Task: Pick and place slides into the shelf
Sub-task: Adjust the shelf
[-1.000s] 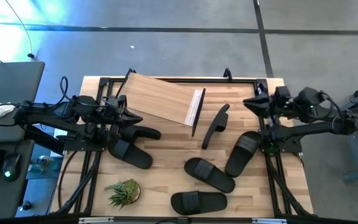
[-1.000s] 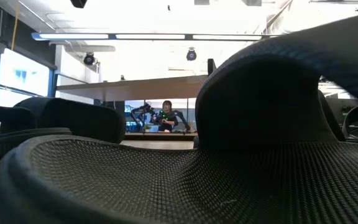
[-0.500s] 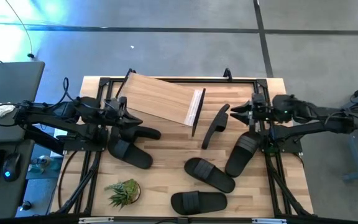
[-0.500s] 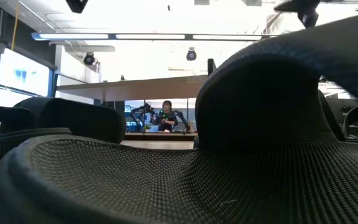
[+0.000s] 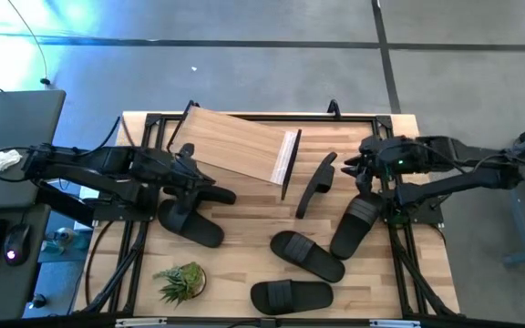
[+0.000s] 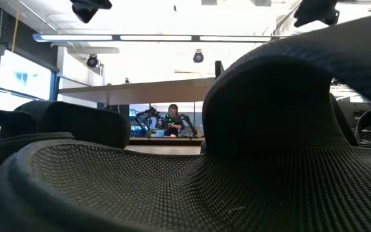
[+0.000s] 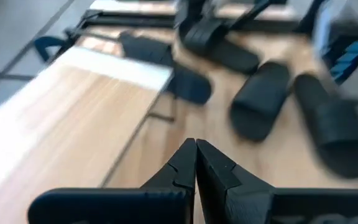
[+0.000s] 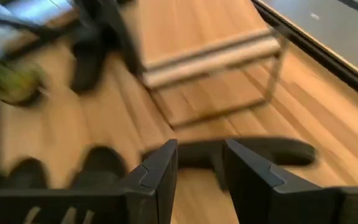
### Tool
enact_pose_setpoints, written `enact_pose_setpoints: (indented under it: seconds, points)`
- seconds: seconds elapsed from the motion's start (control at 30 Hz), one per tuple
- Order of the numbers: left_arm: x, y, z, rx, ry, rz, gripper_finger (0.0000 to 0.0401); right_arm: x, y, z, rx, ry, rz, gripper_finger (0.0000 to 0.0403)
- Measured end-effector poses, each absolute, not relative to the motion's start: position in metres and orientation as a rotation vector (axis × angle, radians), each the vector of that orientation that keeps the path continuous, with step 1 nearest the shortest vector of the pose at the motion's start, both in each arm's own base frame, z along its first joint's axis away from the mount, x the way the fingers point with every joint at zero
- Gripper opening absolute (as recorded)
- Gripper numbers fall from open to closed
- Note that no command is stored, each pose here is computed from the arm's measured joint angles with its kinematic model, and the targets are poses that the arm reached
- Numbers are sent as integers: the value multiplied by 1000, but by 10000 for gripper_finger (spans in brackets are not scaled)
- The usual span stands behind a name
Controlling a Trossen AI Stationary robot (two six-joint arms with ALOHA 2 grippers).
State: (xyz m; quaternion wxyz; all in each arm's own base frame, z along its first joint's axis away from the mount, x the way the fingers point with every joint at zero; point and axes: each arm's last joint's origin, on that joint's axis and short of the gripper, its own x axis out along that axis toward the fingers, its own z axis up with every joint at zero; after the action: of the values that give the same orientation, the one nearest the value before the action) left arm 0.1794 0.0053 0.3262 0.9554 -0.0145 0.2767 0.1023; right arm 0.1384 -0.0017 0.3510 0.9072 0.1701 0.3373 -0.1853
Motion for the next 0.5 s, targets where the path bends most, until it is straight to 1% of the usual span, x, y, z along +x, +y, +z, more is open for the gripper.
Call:
enact_pose_setpoints:
  seconds: [0.1,0.2,0.33,0.5]
  points:
    - [190,7,325,59,671,231,2,146,4,345,322,828,-452,119]
    - [203,8,316,143,792,242,15,156,15,330,284,934,-493,119]
    - [224,10,304,271,918,265,50,167,30,308,218,1037,-568,119]
    - [244,13,284,414,1059,321,91,170,45,288,158,1119,-709,119]
